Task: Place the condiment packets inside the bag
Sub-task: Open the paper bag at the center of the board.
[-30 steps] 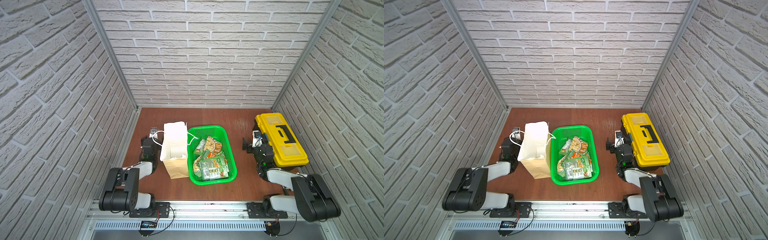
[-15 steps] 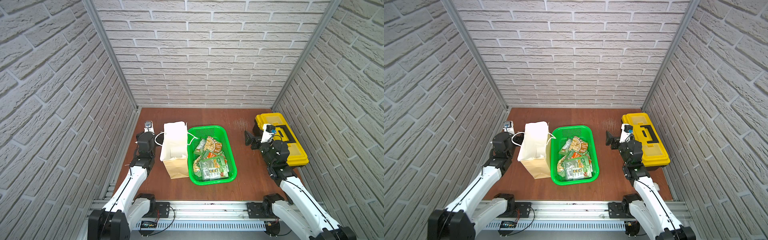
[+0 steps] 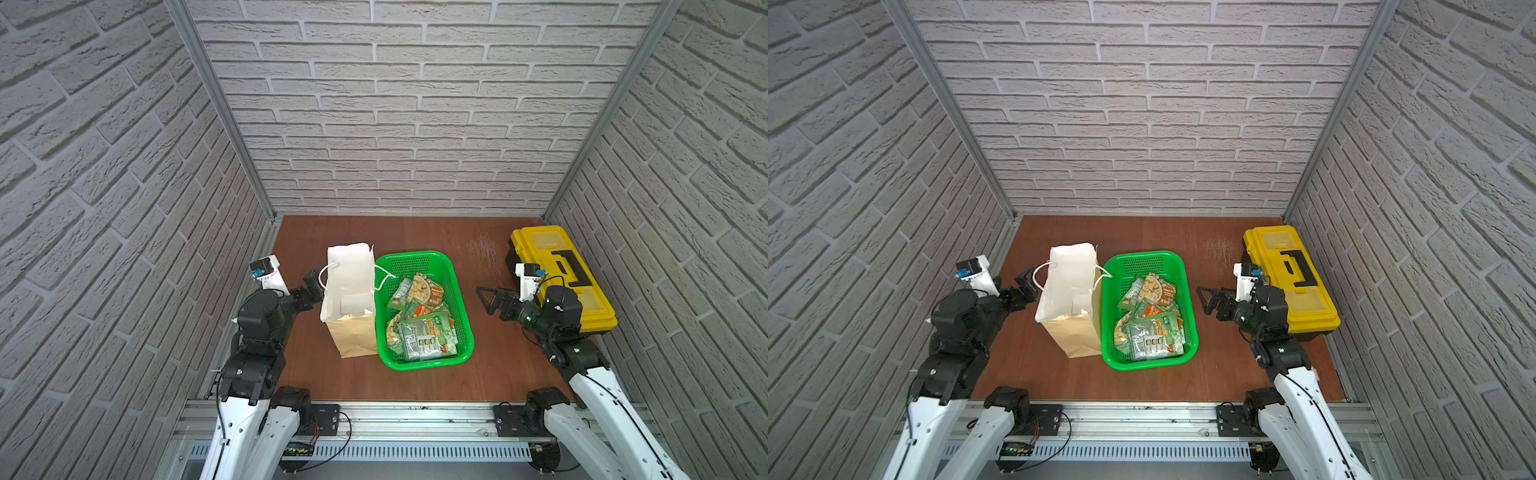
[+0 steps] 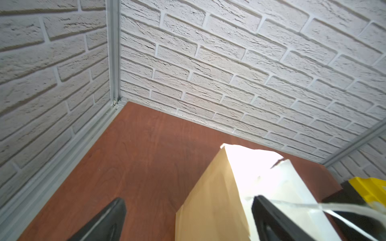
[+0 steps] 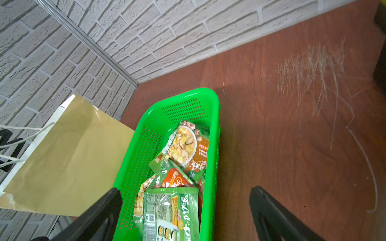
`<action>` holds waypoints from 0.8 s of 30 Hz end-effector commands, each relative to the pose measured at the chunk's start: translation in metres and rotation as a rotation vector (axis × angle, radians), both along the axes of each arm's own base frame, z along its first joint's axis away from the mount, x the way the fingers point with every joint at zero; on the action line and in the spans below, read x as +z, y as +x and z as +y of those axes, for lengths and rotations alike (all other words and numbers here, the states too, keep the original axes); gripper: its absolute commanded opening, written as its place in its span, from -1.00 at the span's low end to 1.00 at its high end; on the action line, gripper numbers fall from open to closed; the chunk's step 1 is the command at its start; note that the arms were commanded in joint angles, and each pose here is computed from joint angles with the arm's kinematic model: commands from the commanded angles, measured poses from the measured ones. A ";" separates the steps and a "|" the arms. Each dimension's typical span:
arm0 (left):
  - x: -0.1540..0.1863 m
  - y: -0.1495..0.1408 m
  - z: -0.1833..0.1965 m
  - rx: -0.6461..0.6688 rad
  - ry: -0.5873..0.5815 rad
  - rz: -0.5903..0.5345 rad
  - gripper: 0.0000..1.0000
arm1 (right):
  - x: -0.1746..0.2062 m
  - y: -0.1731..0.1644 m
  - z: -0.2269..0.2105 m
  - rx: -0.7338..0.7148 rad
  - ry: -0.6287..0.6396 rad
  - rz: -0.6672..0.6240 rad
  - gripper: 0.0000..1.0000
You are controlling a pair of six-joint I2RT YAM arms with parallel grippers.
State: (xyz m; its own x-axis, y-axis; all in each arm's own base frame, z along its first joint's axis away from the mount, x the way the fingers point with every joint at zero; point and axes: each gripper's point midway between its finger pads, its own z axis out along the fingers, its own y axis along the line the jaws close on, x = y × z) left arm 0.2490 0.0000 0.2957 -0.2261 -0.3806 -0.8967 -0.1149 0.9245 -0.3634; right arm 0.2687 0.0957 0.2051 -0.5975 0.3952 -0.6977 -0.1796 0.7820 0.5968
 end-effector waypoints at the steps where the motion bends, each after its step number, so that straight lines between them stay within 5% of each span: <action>1: -0.005 -0.016 -0.012 -0.055 -0.089 0.026 0.96 | -0.018 -0.005 0.011 0.053 0.036 0.099 0.98; 5: -0.003 -0.031 -0.009 -0.019 -0.177 0.019 0.96 | -0.042 -0.003 0.017 0.081 -0.021 0.197 0.93; 11: 0.044 -0.054 -0.020 -0.093 -0.187 -0.046 0.96 | -0.037 -0.007 0.032 0.121 -0.136 0.200 0.93; 17: 0.077 -0.057 -0.045 -0.250 -0.146 0.017 0.96 | 0.012 -0.013 0.073 0.234 -0.193 0.114 0.88; 24: 0.067 -0.034 -0.064 -0.349 -0.101 0.138 0.97 | 0.104 -0.027 0.146 0.435 -0.111 -0.046 0.84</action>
State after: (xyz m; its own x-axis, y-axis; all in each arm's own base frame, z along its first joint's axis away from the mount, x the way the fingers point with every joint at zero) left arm 0.2133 -0.0537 0.3697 -0.4142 -0.4141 -0.8105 0.1080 0.8619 -0.4955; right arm 0.2463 0.2213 0.2762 -0.6972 0.0402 -0.7158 -0.4627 0.7374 0.4921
